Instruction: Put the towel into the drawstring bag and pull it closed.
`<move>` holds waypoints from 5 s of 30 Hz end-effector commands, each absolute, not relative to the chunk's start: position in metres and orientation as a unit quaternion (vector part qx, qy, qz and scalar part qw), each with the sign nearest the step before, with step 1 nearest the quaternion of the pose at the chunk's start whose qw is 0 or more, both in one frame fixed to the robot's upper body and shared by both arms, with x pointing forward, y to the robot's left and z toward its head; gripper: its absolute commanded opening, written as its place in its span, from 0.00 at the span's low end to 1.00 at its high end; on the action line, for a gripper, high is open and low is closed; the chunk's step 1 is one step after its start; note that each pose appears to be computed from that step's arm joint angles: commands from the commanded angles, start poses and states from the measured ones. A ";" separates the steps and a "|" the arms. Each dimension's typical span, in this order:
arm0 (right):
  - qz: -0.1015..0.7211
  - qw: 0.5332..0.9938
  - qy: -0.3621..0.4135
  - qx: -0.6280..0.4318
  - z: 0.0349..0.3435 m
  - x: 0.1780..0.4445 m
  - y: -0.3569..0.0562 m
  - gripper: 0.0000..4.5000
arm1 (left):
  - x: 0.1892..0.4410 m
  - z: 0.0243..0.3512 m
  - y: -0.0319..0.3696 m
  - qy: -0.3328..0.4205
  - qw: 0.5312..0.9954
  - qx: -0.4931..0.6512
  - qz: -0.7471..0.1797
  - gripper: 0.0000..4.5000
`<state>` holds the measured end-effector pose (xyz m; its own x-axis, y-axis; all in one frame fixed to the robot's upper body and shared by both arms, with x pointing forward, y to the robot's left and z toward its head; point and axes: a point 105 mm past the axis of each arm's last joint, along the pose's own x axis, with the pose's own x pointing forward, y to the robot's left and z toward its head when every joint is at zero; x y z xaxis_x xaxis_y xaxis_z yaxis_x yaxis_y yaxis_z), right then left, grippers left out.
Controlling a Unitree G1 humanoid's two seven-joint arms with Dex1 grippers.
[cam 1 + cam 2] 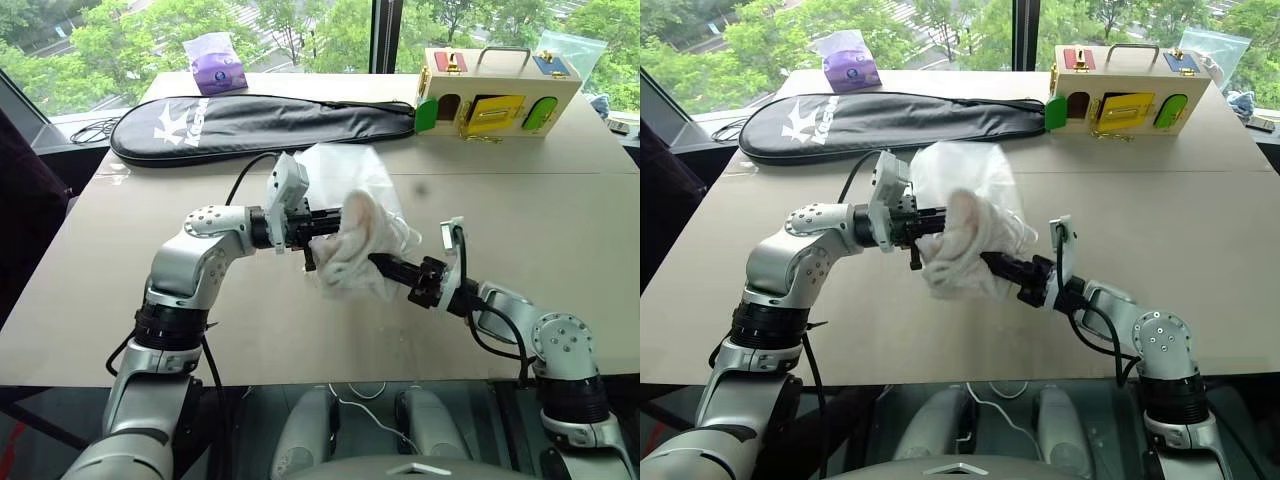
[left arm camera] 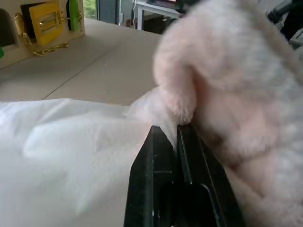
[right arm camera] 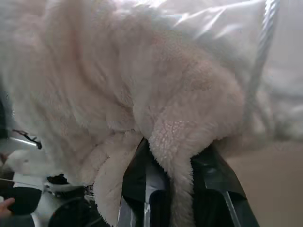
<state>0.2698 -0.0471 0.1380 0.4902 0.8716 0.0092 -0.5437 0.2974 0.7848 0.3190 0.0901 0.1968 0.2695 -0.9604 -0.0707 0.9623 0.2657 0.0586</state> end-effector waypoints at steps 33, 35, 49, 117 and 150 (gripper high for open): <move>0.223 0.731 0.057 0.642 0.211 0.341 -0.064 0.01 | 0.303 0.203 0.081 0.000 0.782 0.024 -0.623 0.00; 0.259 0.791 0.062 0.550 0.211 0.332 -0.049 0.01 | 0.306 0.210 0.078 -0.010 0.786 0.009 -0.618 0.00; 0.317 0.813 0.149 0.466 0.163 0.294 -0.056 0.01 | 0.334 0.204 0.080 0.085 0.828 -0.146 -0.535 0.00; 0.393 0.713 0.007 0.581 0.223 0.324 -0.053 0.00 | 0.284 0.165 0.041 0.160 0.729 -0.133 -0.652 0.00; 0.319 0.758 0.069 0.565 0.189 0.310 -0.065 0.00 | 0.315 0.194 0.044 0.114 0.756 -0.159 -0.625 0.00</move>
<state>0.3091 -0.0651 0.1738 0.7932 0.5742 0.2028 -0.3741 0.1967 0.9063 0.3275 0.0560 0.1819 0.2656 -0.9641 -0.0026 0.8768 0.2426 -0.4152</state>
